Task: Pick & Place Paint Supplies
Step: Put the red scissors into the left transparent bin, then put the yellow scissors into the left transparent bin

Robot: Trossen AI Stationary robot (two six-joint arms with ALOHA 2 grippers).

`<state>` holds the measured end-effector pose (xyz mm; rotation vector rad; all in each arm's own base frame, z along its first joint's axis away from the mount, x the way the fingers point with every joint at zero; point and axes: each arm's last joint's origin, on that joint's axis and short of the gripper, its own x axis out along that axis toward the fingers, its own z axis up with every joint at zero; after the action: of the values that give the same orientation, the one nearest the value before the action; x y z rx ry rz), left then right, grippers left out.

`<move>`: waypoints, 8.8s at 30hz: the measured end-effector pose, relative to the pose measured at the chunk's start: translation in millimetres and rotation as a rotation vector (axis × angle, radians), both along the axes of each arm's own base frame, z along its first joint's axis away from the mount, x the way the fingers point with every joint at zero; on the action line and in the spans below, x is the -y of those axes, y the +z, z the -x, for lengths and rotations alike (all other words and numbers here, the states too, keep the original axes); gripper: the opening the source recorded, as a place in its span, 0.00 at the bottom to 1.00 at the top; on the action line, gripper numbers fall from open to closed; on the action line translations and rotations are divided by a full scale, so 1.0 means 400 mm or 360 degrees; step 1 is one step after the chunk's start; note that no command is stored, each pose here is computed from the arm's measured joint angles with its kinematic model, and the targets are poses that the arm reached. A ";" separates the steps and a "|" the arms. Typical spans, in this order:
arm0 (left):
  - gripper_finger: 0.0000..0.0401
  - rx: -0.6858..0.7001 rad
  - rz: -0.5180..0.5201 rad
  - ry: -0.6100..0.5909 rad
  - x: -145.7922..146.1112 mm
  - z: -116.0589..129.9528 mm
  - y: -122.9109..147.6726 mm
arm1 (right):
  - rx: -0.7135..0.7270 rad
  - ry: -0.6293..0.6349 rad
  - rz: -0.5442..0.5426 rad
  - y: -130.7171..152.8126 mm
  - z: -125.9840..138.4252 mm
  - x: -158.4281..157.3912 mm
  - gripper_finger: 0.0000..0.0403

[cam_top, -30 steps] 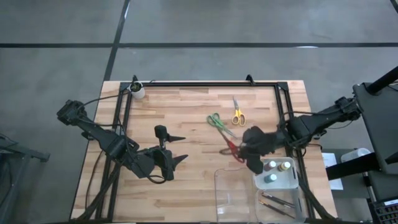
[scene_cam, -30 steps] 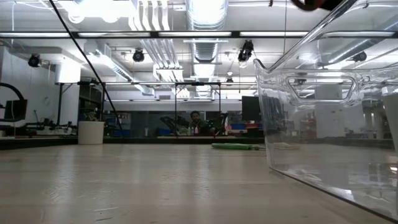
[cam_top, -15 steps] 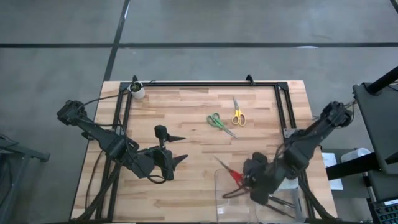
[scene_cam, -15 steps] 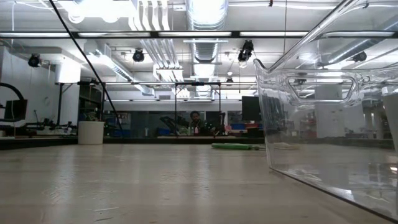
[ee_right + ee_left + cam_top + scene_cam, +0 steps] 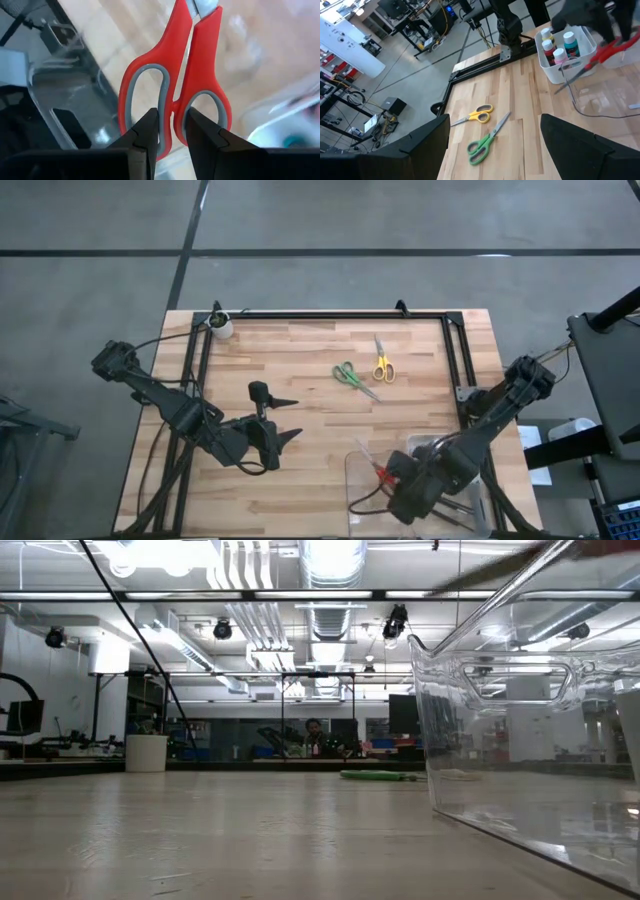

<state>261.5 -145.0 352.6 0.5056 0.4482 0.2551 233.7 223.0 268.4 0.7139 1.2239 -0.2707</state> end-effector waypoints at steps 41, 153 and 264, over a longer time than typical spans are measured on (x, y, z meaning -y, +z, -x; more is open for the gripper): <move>0.78 0.0000 -0.0001 0.0000 0.000 0.000 0.000 | -0.0288 -0.0466 -0.0341 -0.151 -0.058 -0.108 0.19; 0.78 -0.0001 -0.0003 -0.0001 0.000 0.000 0.000 | -0.0233 -0.1076 0.0532 -0.221 -0.048 0.785 0.52; 0.78 0.0000 0.0002 0.0001 0.000 0.000 0.000 | 0.0075 -0.1038 0.0404 -0.224 -0.051 0.737 0.03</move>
<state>261.6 -144.9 352.6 0.5045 0.4482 0.2553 254.0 -71.9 178.7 0.8741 0.8602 -0.9253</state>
